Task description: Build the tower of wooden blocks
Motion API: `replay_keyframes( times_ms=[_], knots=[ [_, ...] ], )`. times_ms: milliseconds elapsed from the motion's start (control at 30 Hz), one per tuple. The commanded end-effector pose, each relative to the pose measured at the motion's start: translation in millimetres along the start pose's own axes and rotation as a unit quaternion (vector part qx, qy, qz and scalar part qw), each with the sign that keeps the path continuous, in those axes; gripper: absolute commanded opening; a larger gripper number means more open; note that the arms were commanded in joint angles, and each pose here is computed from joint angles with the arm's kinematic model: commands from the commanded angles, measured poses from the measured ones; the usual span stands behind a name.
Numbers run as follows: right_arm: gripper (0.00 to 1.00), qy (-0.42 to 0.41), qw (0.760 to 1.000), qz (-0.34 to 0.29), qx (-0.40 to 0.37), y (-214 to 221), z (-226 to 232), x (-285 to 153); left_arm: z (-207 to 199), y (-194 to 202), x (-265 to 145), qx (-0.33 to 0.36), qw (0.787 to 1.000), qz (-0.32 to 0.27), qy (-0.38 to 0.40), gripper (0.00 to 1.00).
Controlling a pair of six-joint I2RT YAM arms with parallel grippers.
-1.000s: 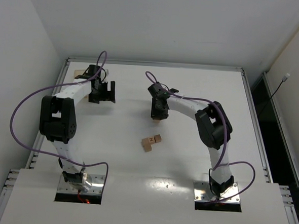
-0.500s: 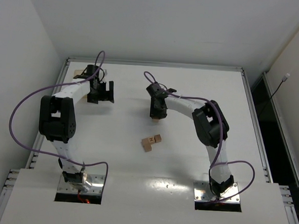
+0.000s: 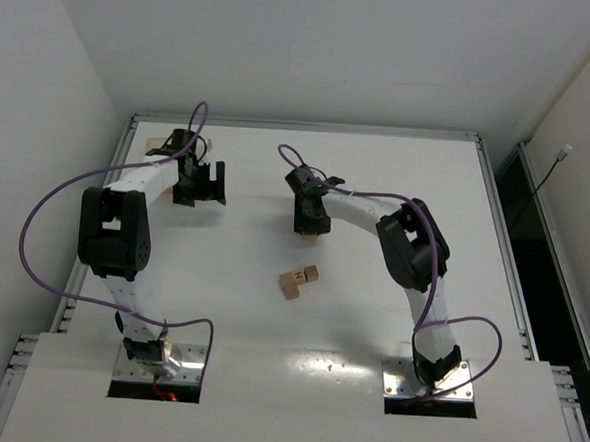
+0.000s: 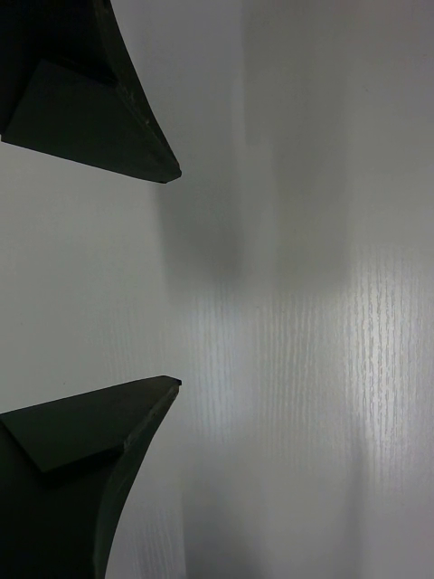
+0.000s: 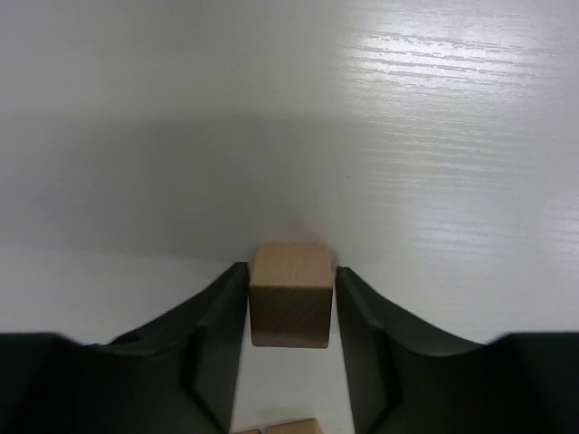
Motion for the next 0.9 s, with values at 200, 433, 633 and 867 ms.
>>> replay_keyframes(
  times_ms=[200,433,633,867],
  knots=[
    [0.66,0.003,1.0,-0.014,-0.017,-5.4,5.7,1.1,-1.5,-8.6,-4.0,0.003,1.0,-0.011,0.01,0.86],
    [0.77,-0.035,0.996,-0.067,-0.051,-15.8,17.4,-25.4,-2.4,-8.2,-4.1,0.003,1.0,-0.01,0.014,0.86],
    [0.77,-0.023,0.983,-0.169,-0.065,-39.2,13.0,-81.8,-5.1,-10.6,-11.3,0.009,1.0,-0.018,0.022,0.86],
    [0.77,0.001,0.955,-0.276,-0.105,-69.3,-7.5,-162.4,-10.4,-13.9,-27.7,0.014,0.998,-0.042,0.039,0.86]
  ],
)
Point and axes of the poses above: each gripper's point midway between its finger pads, its own x axis out along the fingers, its own z axis along the line the jaws close on, y = z × x, the point moved 7 cm from there along -x, back along the fingers, and after that the axes turned 14 degrees about -x, right-handed, at the moved point
